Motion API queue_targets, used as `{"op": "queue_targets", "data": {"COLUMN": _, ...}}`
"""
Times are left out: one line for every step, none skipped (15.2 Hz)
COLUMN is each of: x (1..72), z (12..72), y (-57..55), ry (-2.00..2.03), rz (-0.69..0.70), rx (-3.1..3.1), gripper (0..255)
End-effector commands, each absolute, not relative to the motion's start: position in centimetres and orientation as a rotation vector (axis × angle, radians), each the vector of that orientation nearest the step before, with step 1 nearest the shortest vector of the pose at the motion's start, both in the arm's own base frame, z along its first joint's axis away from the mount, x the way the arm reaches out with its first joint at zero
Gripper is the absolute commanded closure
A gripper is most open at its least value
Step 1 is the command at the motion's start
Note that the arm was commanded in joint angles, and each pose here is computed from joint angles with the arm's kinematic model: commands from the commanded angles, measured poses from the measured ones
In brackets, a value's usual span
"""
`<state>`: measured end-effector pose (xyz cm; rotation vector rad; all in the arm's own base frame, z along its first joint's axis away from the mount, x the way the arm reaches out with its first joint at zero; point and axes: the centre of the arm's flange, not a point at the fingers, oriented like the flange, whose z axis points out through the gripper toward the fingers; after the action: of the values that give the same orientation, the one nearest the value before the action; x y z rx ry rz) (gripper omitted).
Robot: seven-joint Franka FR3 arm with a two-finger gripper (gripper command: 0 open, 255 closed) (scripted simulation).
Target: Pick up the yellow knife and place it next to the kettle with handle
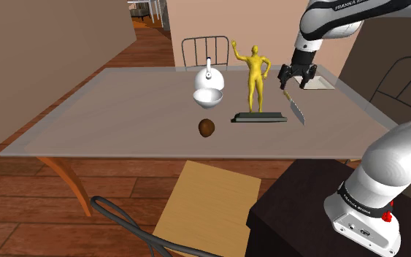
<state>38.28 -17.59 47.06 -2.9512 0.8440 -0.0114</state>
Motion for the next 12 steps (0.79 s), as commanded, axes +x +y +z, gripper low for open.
{"op": "queue_targets", "data": {"x": 38.7, "z": 42.8, "y": -19.6, "ry": 0.892, "rz": 0.16, "rx": -2.938, "gripper": 0}}
{"op": "queue_targets", "data": {"x": 39.0, "z": 42.1, "y": -20.7, "ry": 0.923, "rz": 0.156, "rx": -2.929, "gripper": 0}}
{"op": "queue_targets", "data": {"x": 39.3, "z": 41.4, "y": -21.7, "ry": 0.954, "rz": 0.152, "rx": -2.92, "gripper": 0}}
{"op": "queue_targets", "data": {"x": 39.5, "z": 40.7, "y": -22.8, "ry": 0.986, "rz": 0.148, "rx": -2.91, "gripper": 0}}
{"op": "queue_targets", "data": {"x": 39.7, "z": 40.0, "y": -23.9, "ry": 1.017, "rz": 0.144, "rx": -2.9, "gripper": 0}}
{"op": "queue_targets", "data": {"x": 39.9, "z": 39.3, "y": -25.0, "ry": 1.047, "rz": 0.14, "rx": -2.89, "gripper": 0}}
{"op": "queue_targets", "data": {"x": 40.1, "z": 38.6, "y": -26.0, "ry": 1.078, "rz": 0.136, "rx": -2.879, "gripper": 0}}
{"op": "queue_targets", "data": {"x": 40.3, "z": 37.9, "y": -27.1, "ry": 1.109, "rz": 0.132, "rx": -2.868, "gripper": 0}}
{"op": "queue_targets", "data": {"x": 40.4, "z": 37.2, "y": -28.2, "ry": 1.14, "rz": 0.128, "rx": -2.857, "gripper": 0}}
{"op": "queue_targets", "data": {"x": 40.5, "z": 36.8, "y": -28.9, "ry": 1.158, "rz": 0.126, "rx": -2.85, "gripper": 0}}
{"op": "queue_targets", "data": {"x": 40.5, "z": 36.2, "y": -28.8, "ry": 1.158, "rz": 0.126, "rx": -2.85, "gripper": 0}}
{"op": "queue_targets", "data": {"x": 40.4, "z": 35.7, "y": -28.8, "ry": 1.158, "rz": 0.126, "rx": -2.85, "gripper": 0}}
